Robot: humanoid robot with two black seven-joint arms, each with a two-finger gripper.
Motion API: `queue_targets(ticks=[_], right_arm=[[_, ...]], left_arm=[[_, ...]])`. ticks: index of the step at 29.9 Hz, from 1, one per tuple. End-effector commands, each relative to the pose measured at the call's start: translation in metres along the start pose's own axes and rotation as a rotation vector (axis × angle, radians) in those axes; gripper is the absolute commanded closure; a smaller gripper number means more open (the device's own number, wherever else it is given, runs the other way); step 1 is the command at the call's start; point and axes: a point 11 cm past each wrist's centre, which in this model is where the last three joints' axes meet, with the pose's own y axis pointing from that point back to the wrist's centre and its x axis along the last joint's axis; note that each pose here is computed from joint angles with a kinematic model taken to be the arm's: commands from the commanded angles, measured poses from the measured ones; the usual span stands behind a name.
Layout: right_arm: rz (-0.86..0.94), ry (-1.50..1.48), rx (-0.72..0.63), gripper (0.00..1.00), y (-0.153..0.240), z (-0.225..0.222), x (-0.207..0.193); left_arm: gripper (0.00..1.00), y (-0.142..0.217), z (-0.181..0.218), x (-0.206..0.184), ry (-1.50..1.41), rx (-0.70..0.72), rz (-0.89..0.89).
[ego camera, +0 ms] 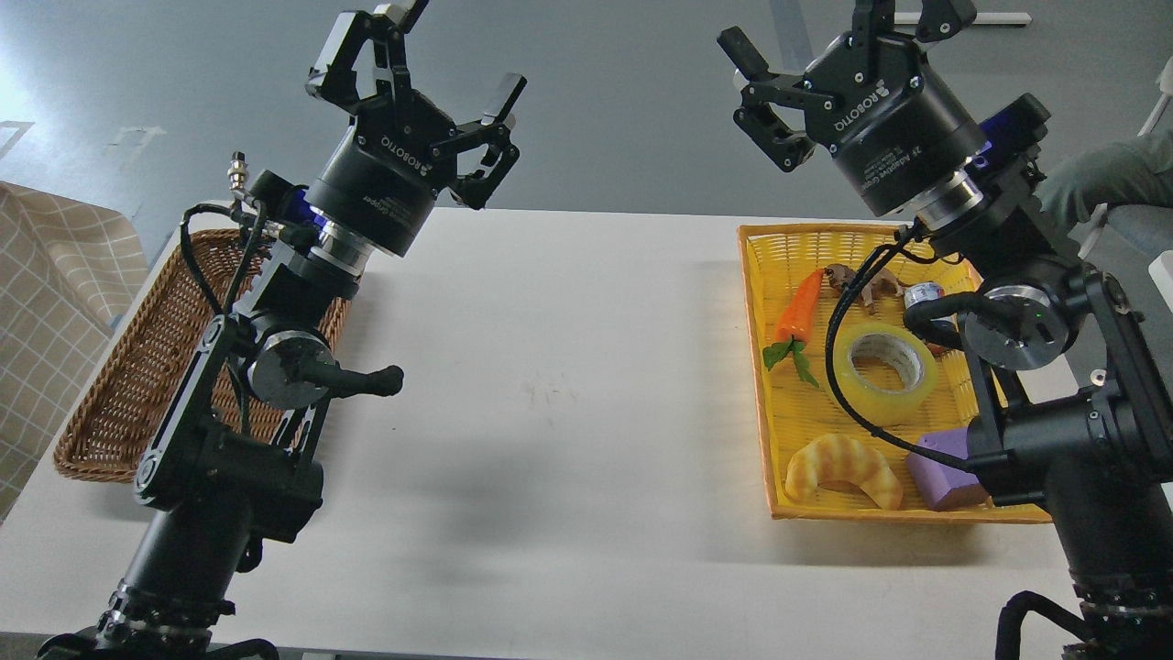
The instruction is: Place and transfer tape with both arms
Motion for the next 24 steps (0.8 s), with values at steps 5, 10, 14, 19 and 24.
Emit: queue_targets(ticks=[5,10,14,19,24], right_arm=[[0.006,0.027,-0.039,0.00,0.006,0.011,0.000],[0.011,0.134,-0.094,0.00,0.007,0.017,0.001],[0.007,0.144,-0.086,0.00,0.005,0.012,0.000],[0.016,0.152,-0.081,0.00,0.004,0.009,0.002],[0.010,0.152,-0.060,0.00,0.006,0.005,-0.001]], left_arm=[[0.02,0.000,0.004,0.004,-0.002,-0.011,0.014],[0.02,-0.001,0.003,0.005,-0.034,-0.002,0.037],[0.02,0.001,0.002,0.009,-0.031,-0.007,0.066],[0.02,-0.001,0.002,0.006,-0.004,-0.022,0.063],[0.02,0.001,0.000,0.005,0.000,-0.013,0.049]])
